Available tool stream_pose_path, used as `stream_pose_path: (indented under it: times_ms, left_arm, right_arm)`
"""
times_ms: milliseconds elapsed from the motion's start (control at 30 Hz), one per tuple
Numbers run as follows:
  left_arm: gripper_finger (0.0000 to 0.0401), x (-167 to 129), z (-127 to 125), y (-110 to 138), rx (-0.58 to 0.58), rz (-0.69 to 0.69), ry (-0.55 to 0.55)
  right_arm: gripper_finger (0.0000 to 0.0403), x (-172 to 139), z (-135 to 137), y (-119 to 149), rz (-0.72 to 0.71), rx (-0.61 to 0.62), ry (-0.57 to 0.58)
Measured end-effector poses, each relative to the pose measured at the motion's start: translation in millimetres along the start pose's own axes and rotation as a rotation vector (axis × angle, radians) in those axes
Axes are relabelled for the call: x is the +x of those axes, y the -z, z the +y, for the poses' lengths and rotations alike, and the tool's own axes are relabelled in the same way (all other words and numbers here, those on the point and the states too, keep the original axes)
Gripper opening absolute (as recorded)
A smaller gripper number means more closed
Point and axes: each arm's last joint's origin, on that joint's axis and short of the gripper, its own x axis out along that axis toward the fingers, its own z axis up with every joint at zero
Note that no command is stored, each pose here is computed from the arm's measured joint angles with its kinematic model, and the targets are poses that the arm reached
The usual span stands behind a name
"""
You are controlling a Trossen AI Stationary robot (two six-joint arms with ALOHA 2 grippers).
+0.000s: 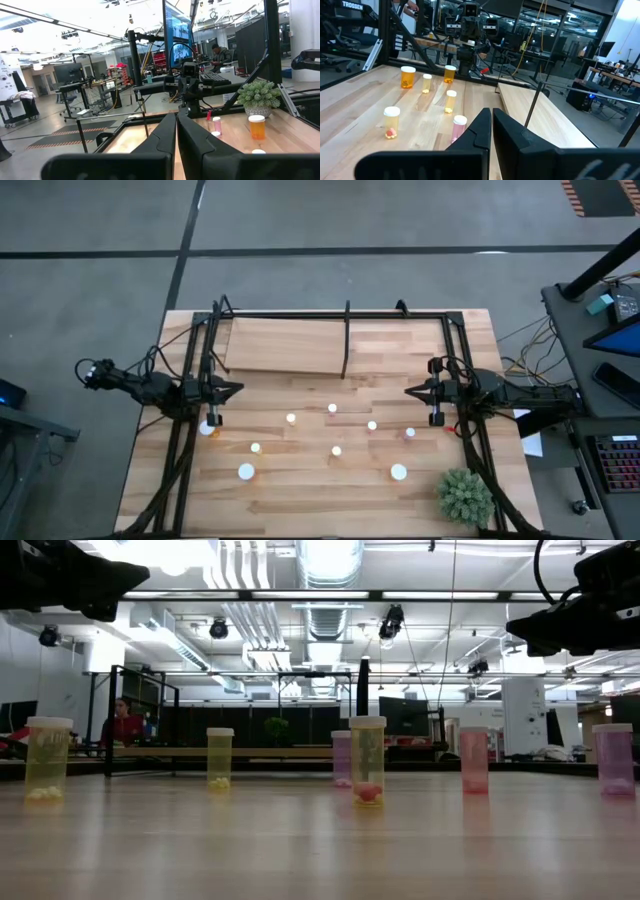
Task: Pick and place medicine bottles onto shelf by color
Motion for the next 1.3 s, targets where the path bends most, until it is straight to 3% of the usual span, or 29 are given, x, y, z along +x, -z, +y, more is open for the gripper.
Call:
stream_pose_path:
  times_ms: [367,500,600,833,1033,1300]
  left_arm:
    - [0.0000,0.0,0.0,0.0,0.028,0.000,0.000]
    - [0.0000,0.0,0.0,0.0,0.022,0.000,0.000]
    - [0.0000,0.0,0.1,-0.4,0.019,-0.004,-0.001]
    - [0.0000,-2.6,6.3,-23.8,-0.379,-0.246,0.022]
    - [0.0000,-10.0,15.6,-42.7,-0.479,-0.459,-0.008]
    - [0.0000,-11.2,18.0,-44.7,-0.501,-0.479,-0.051]
  right_arm:
    - [0.0009,0.0,-0.3,-1.2,-0.012,0.001,0.002]
    - [0.0009,-0.1,0.0,-2.7,-0.027,0.310,-0.014]
    - [0.0009,-0.2,-1.7,-5.7,-0.061,0.411,0.012]
    - [0.0009,-2.5,-5.7,-20.8,-0.229,0.553,0.015]
    - [0.0009,-5.3,-8.0,-30.5,-0.337,0.556,0.010]
    - [0.0009,-5.7,-8.7,-32.5,-0.353,0.416,0.038]
